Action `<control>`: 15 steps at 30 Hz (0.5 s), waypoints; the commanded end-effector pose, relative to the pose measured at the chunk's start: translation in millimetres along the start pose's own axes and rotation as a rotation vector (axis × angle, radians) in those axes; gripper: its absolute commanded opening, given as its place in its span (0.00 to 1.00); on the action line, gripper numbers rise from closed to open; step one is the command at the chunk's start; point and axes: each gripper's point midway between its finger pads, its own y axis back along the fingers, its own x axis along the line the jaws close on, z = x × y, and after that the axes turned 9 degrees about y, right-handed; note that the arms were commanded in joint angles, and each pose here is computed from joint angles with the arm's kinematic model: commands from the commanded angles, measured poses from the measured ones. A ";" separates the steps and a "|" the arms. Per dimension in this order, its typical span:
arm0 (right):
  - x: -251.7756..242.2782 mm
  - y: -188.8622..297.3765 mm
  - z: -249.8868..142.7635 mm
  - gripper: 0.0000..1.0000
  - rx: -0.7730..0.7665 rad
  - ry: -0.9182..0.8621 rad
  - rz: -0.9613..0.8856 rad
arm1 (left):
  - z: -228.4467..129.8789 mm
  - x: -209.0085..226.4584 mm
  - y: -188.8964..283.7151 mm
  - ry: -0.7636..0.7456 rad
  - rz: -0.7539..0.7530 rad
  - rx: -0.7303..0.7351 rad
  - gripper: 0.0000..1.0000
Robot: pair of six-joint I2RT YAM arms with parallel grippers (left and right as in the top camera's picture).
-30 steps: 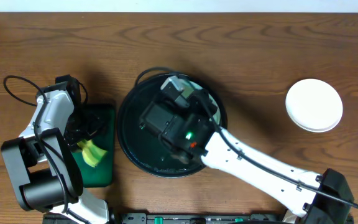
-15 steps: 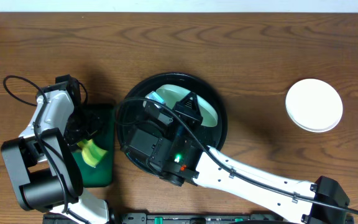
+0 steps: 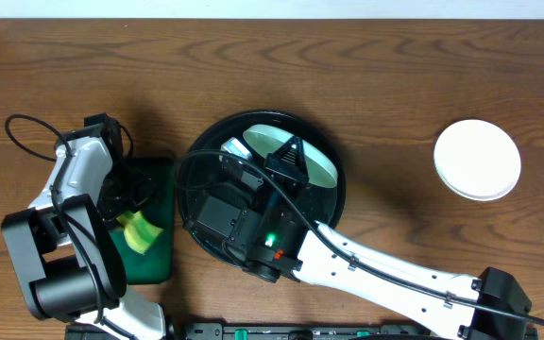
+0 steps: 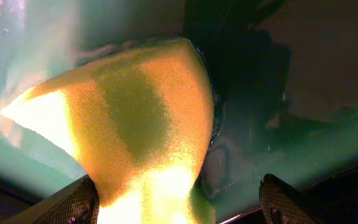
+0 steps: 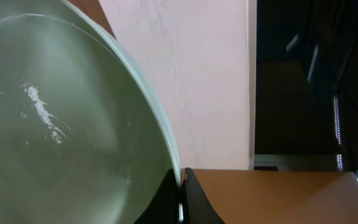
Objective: Clean dirty plates on tray and stack at the side
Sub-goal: 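Lift the pale green plate upright with the right gripper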
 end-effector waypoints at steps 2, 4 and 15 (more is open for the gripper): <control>-22.4 6.6 -1.7 0.01 -0.003 -0.047 -0.043 | -0.5 2.5 -3.4 0.015 0.008 0.011 0.81; -22.5 6.6 -1.7 0.01 -0.003 -0.047 -0.044 | -0.5 2.5 -3.4 0.015 0.008 0.011 0.81; -20.2 8.6 0.5 0.01 -0.014 -0.048 -0.032 | -0.5 2.5 -3.4 0.015 0.008 0.011 0.82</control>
